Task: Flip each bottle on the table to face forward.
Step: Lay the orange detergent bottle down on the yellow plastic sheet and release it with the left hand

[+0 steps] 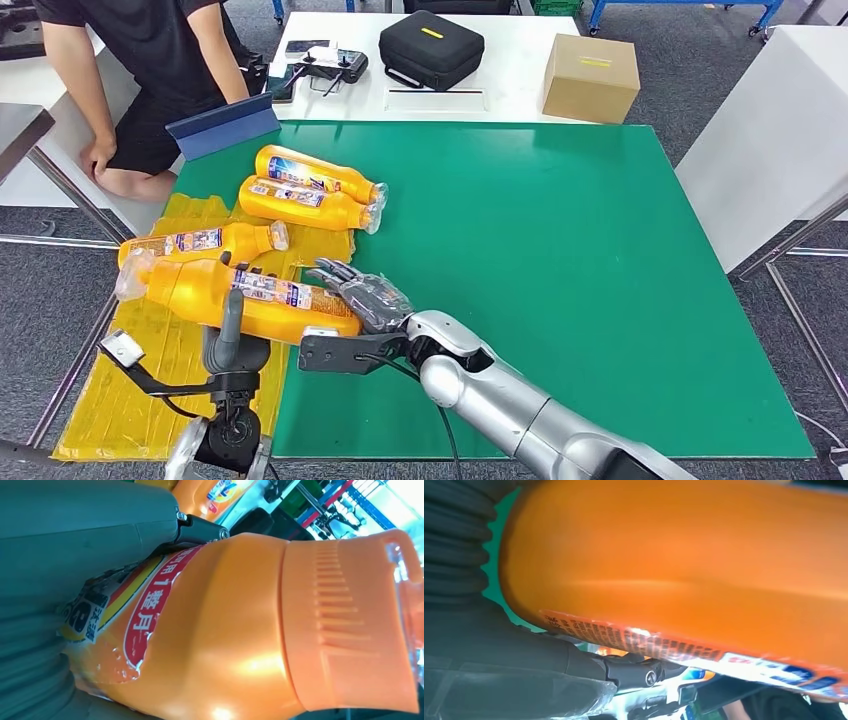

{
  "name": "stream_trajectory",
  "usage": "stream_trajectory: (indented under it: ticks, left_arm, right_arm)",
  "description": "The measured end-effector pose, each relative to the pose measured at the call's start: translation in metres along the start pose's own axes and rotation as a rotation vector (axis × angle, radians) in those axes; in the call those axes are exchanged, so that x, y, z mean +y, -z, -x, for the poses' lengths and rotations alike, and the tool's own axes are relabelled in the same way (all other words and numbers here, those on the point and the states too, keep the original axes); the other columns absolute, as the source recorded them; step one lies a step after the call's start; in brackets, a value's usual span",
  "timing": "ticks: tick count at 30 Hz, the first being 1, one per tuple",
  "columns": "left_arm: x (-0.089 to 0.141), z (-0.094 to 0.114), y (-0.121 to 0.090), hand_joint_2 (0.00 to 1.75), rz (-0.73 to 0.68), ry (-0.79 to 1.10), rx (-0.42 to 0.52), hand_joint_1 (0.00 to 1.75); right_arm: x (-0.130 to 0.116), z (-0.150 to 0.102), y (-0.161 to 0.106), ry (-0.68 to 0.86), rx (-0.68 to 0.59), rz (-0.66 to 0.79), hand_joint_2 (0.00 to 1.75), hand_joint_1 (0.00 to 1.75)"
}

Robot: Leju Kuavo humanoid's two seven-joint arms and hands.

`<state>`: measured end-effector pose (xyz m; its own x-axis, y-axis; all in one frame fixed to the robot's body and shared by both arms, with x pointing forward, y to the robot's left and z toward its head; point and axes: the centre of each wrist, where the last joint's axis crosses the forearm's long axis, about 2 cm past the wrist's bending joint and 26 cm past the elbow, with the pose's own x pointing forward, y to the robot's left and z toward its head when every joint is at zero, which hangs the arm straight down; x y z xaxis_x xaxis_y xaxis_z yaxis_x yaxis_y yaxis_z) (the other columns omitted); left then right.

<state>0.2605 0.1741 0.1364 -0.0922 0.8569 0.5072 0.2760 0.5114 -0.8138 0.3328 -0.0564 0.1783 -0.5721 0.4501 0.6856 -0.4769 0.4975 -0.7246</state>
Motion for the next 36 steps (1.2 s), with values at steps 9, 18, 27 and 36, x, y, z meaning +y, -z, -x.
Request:
stream_trajectory:
  ticks: [9,18,27,36]
  left_arm:
    - [-0.003,-0.002,0.009,1.75,0.022,0.0,-0.025,1.75]
    - [0.023,-0.015,0.016,1.75,-0.094,0.3,-0.218,1.75]
    - [0.062,-0.064,0.016,1.75,-0.205,0.61,-0.383,1.75]
    - [0.072,-0.114,0.004,1.75,-0.279,1.173,-0.593,1.75]
  right_arm:
    - [-0.013,0.009,-0.006,-0.021,0.015,0.06,0.0,0.0]
    - [-0.056,0.019,-0.029,-0.064,0.018,0.282,0.0,0.0]
    - [-0.097,0.033,-0.082,-0.125,0.074,0.5,0.0,0.0]
    - [-0.111,0.047,-0.124,-0.135,0.131,0.572,0.0,0.0]
